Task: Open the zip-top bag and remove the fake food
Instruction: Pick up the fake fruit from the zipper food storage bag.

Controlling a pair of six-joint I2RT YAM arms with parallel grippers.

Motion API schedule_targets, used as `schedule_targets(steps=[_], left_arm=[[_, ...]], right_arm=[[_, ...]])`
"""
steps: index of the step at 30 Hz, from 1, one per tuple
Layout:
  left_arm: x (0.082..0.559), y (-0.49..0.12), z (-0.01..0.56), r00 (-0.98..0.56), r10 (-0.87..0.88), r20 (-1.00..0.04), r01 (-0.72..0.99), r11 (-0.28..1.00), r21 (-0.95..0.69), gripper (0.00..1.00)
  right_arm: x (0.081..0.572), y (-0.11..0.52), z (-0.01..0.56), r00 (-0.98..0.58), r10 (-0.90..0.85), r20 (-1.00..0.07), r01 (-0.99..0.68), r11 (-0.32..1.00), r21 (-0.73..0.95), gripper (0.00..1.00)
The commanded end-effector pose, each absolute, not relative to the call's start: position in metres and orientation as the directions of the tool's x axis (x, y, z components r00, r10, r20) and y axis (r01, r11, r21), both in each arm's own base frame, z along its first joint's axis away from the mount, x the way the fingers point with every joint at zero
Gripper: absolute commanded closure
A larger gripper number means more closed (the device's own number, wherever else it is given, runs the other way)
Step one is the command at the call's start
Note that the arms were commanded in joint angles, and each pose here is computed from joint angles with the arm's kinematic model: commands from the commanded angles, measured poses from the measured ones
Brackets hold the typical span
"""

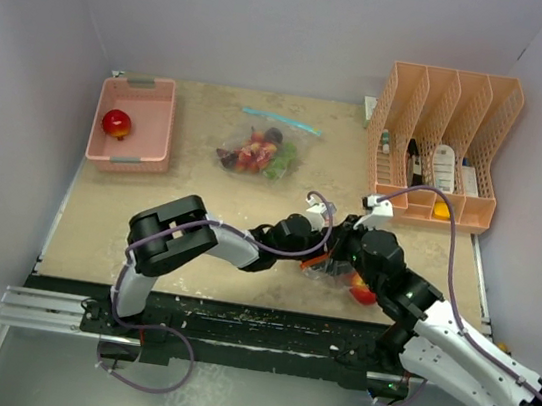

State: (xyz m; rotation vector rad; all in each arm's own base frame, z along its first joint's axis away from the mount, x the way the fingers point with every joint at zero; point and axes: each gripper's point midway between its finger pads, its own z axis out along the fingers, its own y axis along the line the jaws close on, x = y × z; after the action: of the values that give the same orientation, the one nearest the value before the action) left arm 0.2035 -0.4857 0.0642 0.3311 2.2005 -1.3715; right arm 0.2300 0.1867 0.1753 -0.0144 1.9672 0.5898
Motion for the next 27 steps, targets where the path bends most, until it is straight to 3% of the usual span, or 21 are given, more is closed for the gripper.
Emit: schedule_targets(steps=[1,4,10,14,18,23,27], left_arm=[[0.208,-0.509,0.094,-0.799,-0.098,-0.593,0.53,0.352,-0.772,0.01],[0.208,-0.513,0.089,-0.806,-0.101,-0.584,0.523,0.343,-0.781,0.02],[0.21,-0.501,0.099,-0.777,-0.112,-0.619,0.55,0.356,-0.756,0.18],[0.212,-0.482,0.111,-0.759,-0.13,-0.638,0.558,0.376,-0.74,0.34],[0.213,-0.469,0.124,-0.738,-0.14,-0.66,0.57,0.392,-0.722,0.36],[0.21,-0.471,0.134,-0.734,-0.135,-0.666,0.587,0.367,-0.722,0.24],[0.213,-0.48,0.125,-0.75,-0.121,-0.651,0.575,0.369,-0.731,0.0]], right_arm=[[0.228,0.187,0.193,-0.433,0.263,-0.862,-0.29,0.865,0.41,1.0],[0.227,0.191,0.191,-0.442,0.261,-0.858,-0.304,0.857,0.417,1.0],[0.225,0.182,0.19,-0.45,0.271,-0.851,-0.268,0.868,0.418,1.0],[0.22,0.178,0.197,-0.438,0.284,-0.853,-0.271,0.863,0.427,1.0],[0.222,0.171,0.197,-0.421,0.276,-0.864,-0.256,0.877,0.406,1.0],[0.223,0.174,0.19,-0.444,0.267,-0.855,-0.248,0.881,0.403,1.0],[0.225,0.176,0.192,-0.442,0.277,-0.853,-0.245,0.878,0.412,1.0]])
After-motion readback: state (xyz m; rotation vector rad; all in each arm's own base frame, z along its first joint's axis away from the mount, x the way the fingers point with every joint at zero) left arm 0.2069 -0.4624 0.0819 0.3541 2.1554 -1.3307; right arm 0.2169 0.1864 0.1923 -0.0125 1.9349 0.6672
